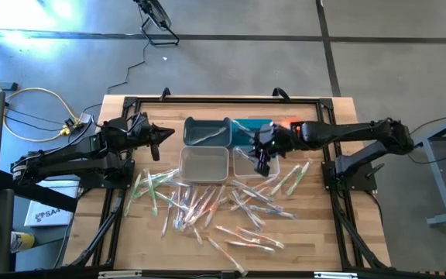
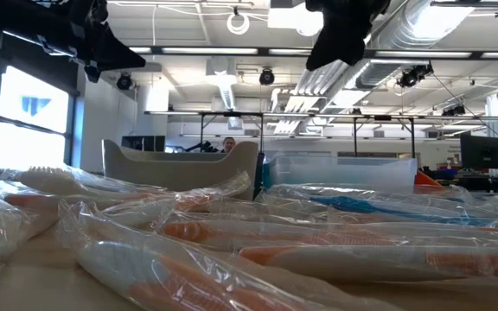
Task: Pick & Place Toothbrushes
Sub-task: Put the blue toothbrush into the dark blue bin
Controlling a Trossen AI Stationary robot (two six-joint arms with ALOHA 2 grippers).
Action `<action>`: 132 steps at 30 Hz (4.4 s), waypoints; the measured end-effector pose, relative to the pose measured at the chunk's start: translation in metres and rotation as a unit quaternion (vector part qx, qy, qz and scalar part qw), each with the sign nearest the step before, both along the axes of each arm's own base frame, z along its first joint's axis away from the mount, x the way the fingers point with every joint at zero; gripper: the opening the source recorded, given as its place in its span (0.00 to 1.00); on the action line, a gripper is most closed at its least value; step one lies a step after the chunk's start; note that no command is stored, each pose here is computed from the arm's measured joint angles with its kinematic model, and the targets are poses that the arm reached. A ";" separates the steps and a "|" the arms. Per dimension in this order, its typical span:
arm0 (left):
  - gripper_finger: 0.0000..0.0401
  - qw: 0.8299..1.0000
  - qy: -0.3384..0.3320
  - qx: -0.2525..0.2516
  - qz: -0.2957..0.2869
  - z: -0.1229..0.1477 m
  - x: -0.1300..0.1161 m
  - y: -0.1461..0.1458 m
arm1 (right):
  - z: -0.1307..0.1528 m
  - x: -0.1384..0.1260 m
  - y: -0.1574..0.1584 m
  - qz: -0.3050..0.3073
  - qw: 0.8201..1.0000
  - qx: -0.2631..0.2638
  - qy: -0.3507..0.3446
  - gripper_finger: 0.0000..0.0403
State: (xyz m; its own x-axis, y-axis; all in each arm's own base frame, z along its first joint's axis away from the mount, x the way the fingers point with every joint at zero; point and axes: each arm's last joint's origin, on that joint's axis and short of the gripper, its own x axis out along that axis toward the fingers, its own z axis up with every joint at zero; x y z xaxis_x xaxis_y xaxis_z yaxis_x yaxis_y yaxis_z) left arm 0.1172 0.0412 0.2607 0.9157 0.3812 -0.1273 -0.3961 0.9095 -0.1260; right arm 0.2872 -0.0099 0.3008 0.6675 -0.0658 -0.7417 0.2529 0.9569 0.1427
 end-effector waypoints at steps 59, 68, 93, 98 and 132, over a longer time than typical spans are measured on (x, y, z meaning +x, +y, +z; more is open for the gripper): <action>0.01 0.998 0.054 -0.018 -0.001 -0.011 -0.002 -0.001 | -0.116 0.020 0.103 -0.044 0.955 0.067 0.284 0.48; 0.01 0.998 0.062 -0.021 -0.001 -0.012 -0.002 -0.001 | -0.135 0.025 0.103 -0.040 0.951 0.039 0.304 0.40; 0.01 0.998 0.062 -0.021 0.000 -0.012 -0.002 -0.001 | -0.156 0.015 0.097 -0.058 0.942 0.059 0.326 0.29; 0.01 0.998 0.062 -0.021 0.000 -0.012 -0.002 -0.001 | -0.156 0.015 0.097 -0.057 0.942 0.058 0.325 0.24; 0.01 0.998 0.049 -0.041 0.003 -0.012 -0.002 -0.001 | -0.042 -0.023 0.062 -0.101 0.986 0.052 0.123 0.04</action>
